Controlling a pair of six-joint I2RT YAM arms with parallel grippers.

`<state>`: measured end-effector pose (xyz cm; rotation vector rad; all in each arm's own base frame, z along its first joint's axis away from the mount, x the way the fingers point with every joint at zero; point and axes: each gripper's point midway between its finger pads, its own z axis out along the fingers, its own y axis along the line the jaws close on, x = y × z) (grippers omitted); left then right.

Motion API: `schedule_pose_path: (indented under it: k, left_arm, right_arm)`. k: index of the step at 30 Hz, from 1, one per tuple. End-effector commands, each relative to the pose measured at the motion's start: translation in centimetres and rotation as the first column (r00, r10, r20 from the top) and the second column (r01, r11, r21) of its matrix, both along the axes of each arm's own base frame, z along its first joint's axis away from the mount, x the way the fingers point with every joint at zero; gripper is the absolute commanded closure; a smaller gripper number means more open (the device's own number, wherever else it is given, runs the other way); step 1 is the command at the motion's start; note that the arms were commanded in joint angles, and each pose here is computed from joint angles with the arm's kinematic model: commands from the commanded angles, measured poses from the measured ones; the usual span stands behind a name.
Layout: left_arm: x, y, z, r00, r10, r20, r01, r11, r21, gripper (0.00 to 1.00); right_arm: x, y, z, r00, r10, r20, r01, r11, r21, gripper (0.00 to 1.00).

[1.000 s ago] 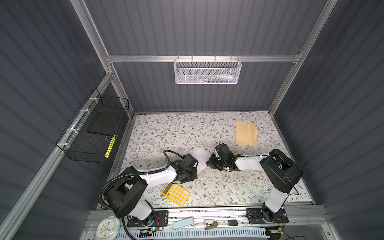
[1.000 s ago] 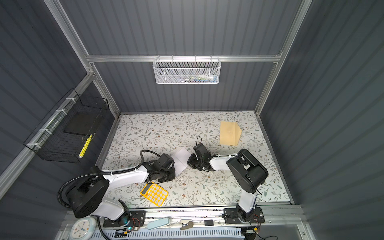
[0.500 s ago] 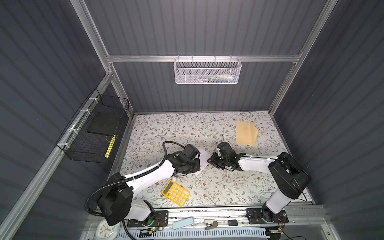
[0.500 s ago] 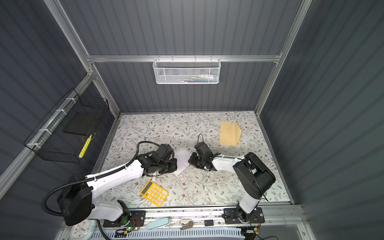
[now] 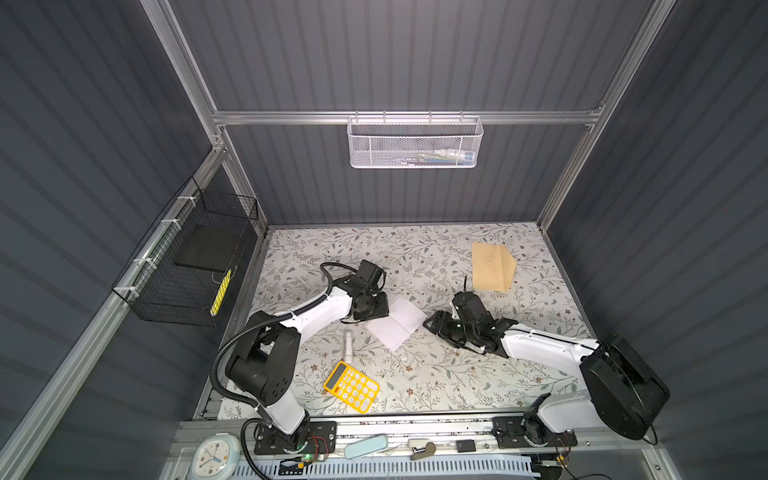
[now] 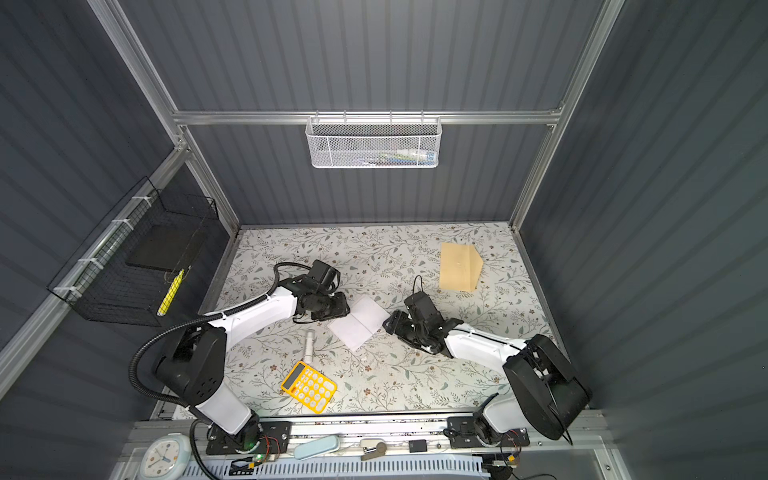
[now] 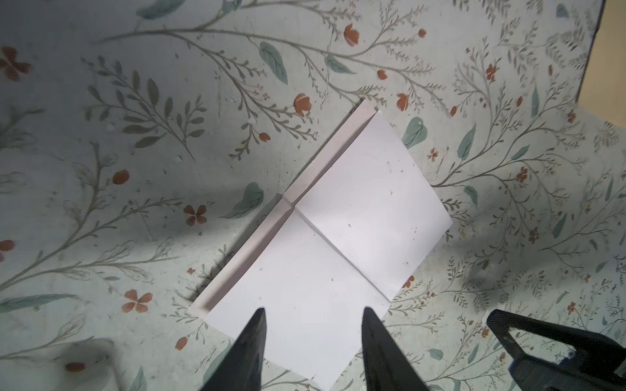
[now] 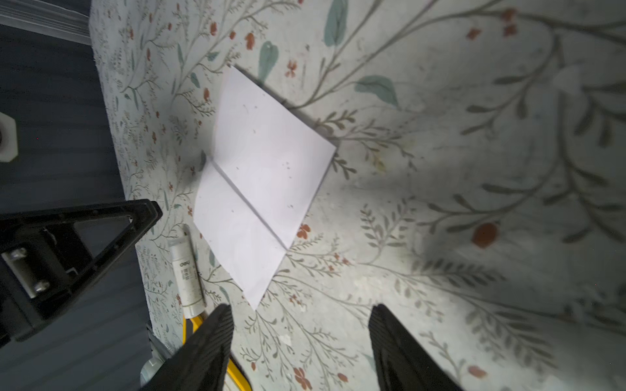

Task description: Place the letter into the envelope and seal it

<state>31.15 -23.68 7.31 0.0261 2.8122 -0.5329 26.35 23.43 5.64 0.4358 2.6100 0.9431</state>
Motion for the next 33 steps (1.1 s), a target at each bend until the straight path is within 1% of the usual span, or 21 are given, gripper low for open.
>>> schedule_pose_path:
  k: [1,4,7,8,11,14,20,23,27,33]
  left_arm:
    - [-0.5,-0.4,-0.3,0.999,-0.048,-0.001,0.048,0.999,-0.011,0.58]
    - [-0.8,0.0,-1.6,0.999,-0.036,-0.020,0.036,0.999,0.007,0.62]
    - [-0.9,0.4,-2.7,0.999,-0.025,-0.033,0.026,0.999,0.030,0.69]
    - [-0.9,0.5,-3.1,0.999,-0.022,-0.037,0.024,0.999,0.043,0.71]
    - [-0.7,0.9,-4.0,0.999,-0.011,-0.041,0.014,0.997,0.073,0.76]
    - [-0.5,1.5,-4.6,1.000,-0.001,-0.030,0.004,0.994,0.106,0.78]
    - [-1.0,2.4,-6.7,0.996,-0.011,-0.085,0.026,0.982,0.185,0.83]
    - [-1.4,2.7,-7.4,0.995,-0.013,-0.104,0.033,0.979,0.199,0.86]
    - [-1.7,2.9,-7.9,0.993,-0.021,-0.119,0.045,0.977,0.206,0.92]
    - [-1.9,2.9,-8.4,0.991,-0.031,-0.131,0.058,0.976,0.212,0.96]
  right_arm:
    - [0.9,-0.3,0.0,1.000,-0.014,0.011,0.014,0.999,0.052,0.33]
    - [1.9,-0.4,-0.3,1.000,-0.008,0.004,0.008,0.997,0.080,0.33]
    - [2.9,-0.4,-1.1,1.000,-0.017,-0.009,0.018,0.997,0.073,0.33]
    - [2.9,0.0,-1.1,1.000,0.002,-0.022,0.000,0.996,0.092,0.33]
    - [3.5,0.5,-1.7,0.999,0.003,-0.040,0.000,0.996,0.094,0.34]
    - [3.8,0.6,-2.7,0.998,-0.016,-0.068,0.021,0.997,0.079,0.34]
    - [3.8,0.6,-4.8,0.990,-0.053,-0.128,0.062,0.996,0.071,0.35]
    - [4.0,0.7,-5.5,0.989,-0.065,-0.135,0.077,0.994,0.079,0.34]
    - [4.7,1.0,-6.1,0.989,-0.075,-0.129,0.087,0.992,0.095,0.34]
    - [5.3,2.0,-6.4,0.992,-0.061,-0.115,0.077,0.987,0.143,0.35]
